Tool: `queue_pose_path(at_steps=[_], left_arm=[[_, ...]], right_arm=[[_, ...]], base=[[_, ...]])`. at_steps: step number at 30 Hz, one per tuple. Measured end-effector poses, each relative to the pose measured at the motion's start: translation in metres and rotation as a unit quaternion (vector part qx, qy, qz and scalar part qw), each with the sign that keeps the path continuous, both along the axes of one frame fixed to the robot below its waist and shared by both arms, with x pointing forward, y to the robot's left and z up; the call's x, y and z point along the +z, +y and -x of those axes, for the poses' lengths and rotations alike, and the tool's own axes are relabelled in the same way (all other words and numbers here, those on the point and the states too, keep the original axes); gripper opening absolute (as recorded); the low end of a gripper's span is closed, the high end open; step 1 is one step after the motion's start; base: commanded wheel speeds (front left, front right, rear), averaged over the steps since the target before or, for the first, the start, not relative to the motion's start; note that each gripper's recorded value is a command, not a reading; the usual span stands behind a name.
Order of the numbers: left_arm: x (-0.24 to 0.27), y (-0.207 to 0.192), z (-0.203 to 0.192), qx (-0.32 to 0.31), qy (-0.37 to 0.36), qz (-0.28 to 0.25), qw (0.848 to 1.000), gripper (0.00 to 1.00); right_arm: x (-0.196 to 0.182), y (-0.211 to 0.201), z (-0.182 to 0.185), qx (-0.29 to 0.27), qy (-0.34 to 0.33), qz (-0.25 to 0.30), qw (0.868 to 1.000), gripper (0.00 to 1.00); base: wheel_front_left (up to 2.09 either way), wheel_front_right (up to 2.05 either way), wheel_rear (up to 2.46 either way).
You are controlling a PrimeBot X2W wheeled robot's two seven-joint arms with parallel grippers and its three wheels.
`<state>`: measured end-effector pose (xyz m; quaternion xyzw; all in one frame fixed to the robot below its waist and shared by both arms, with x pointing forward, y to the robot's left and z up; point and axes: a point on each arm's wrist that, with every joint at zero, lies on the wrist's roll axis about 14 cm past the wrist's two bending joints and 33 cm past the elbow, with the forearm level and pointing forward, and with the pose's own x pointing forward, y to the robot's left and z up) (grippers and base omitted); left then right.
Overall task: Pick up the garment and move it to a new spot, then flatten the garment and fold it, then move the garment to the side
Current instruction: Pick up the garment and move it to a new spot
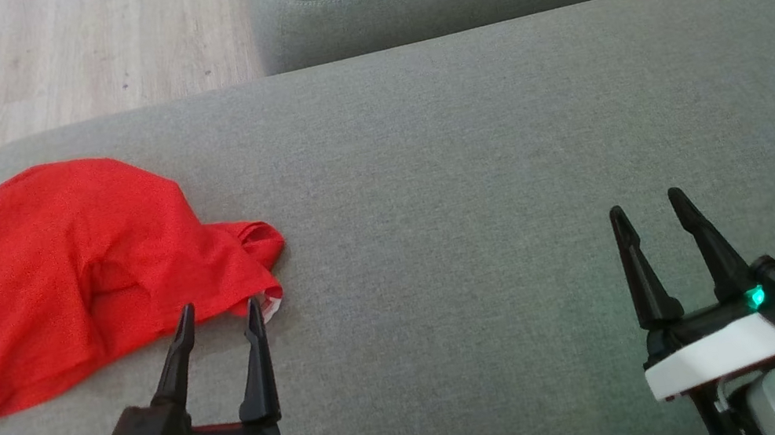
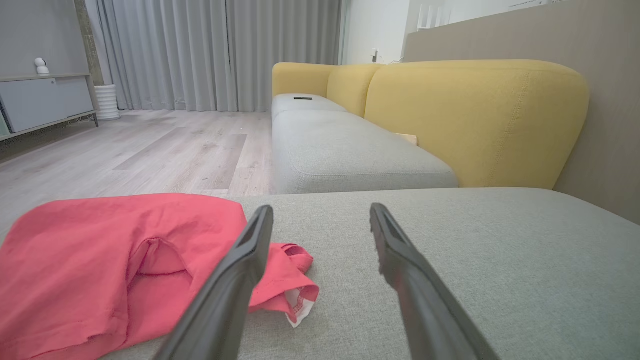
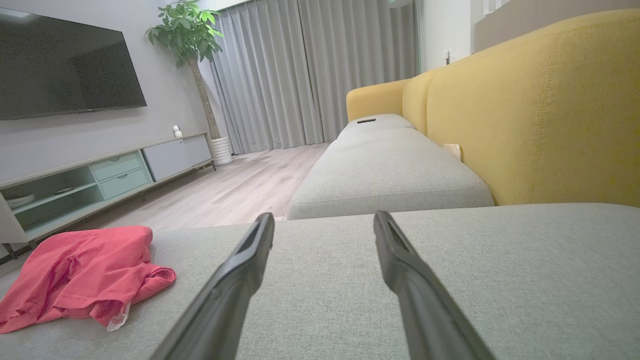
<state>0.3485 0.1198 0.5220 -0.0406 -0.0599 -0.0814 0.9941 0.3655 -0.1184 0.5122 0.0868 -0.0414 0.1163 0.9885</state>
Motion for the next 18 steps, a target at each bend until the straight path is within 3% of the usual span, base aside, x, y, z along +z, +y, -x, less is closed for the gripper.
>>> queue_pose_path(at_steps=[9, 18], left_arm=[[0.0, 0.014, 0.007, 0.023, 0.001, 0.006, 1.0, 1.0], [0.005, 0.053, 0.023, 0.087, -0.008, 0.007, 0.996, 1.0]], right_arm=[[0.001, 0.015, -0.004, 0.023, -0.001, -0.004, 1.0, 1.0], [0.004, 0.061, -0.005, 0.091, -0.001, -0.013, 0.996, 1.0]], base=[[0.0, 0.0, 0.0], [0.0, 0.0, 0.0]])
